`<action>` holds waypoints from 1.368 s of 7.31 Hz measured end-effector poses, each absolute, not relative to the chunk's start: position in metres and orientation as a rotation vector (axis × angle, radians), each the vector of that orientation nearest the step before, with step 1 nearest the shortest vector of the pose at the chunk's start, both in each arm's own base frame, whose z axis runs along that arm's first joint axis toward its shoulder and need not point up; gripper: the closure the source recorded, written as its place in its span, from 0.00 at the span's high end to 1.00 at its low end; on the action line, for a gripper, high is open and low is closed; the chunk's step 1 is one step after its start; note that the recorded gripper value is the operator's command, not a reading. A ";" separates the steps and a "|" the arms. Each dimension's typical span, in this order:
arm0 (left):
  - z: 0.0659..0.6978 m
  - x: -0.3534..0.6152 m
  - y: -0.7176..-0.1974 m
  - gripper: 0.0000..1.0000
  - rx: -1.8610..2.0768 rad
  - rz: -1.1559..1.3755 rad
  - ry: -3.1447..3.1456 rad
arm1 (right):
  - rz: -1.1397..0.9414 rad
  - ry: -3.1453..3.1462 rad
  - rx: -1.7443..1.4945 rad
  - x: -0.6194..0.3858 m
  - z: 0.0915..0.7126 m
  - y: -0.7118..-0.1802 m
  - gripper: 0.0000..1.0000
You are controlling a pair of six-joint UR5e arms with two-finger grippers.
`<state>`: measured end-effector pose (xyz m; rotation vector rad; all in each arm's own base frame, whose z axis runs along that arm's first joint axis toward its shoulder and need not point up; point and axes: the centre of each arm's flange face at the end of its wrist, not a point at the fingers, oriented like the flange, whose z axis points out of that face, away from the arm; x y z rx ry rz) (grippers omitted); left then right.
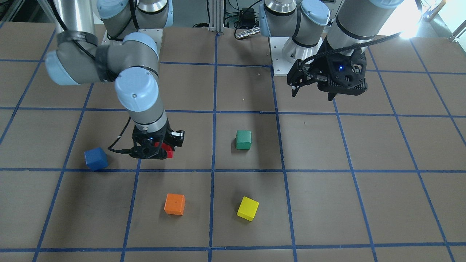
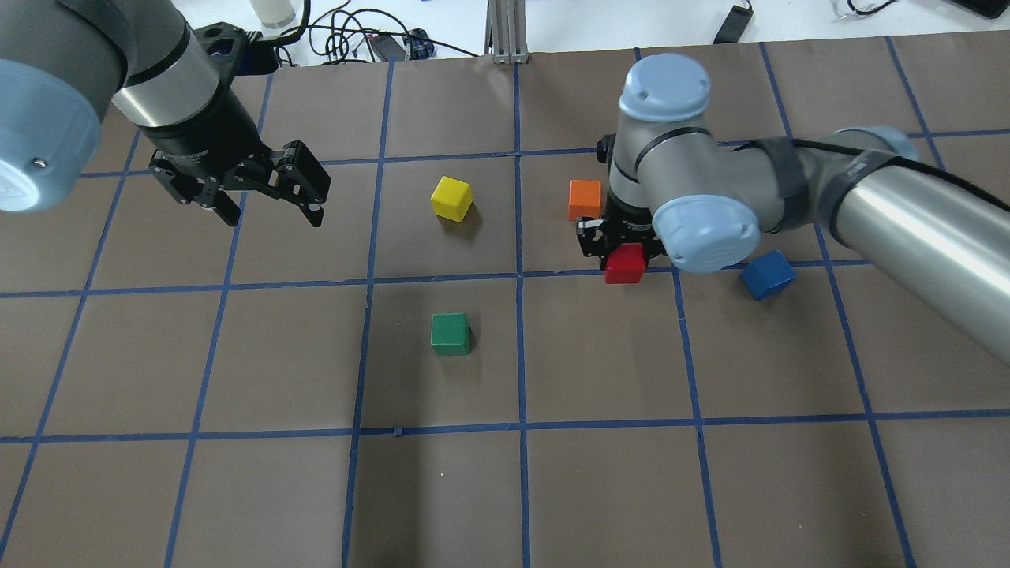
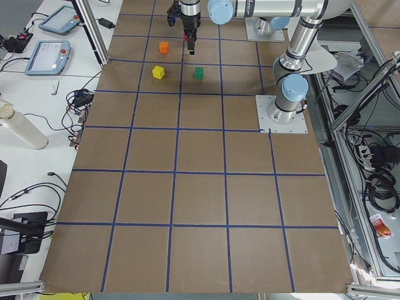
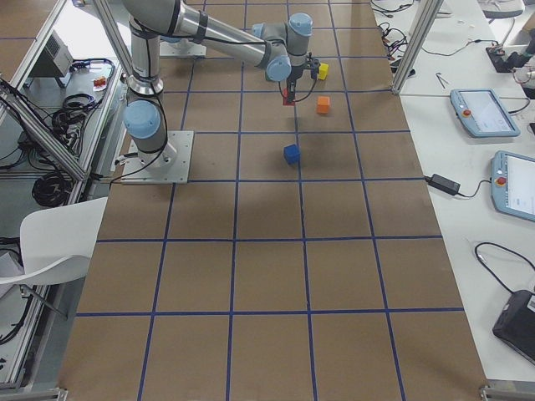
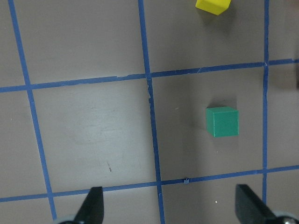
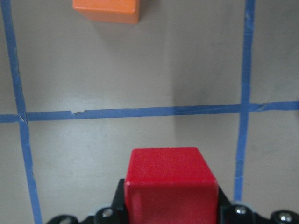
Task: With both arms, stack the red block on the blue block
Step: 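Carry the red cube with the right gripper onto the blue cube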
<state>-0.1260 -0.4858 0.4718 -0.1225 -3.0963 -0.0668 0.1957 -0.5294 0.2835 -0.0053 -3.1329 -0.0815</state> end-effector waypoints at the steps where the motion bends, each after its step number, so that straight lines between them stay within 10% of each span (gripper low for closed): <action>1: 0.472 -0.126 -0.486 1.00 -0.122 -0.067 -3.096 | -0.085 -3.120 0.071 0.159 0.302 -0.531 0.21; 10: 0.471 -0.125 -0.487 1.00 -0.121 -0.067 -3.096 | -0.147 -3.104 0.489 -0.008 0.256 -0.536 0.22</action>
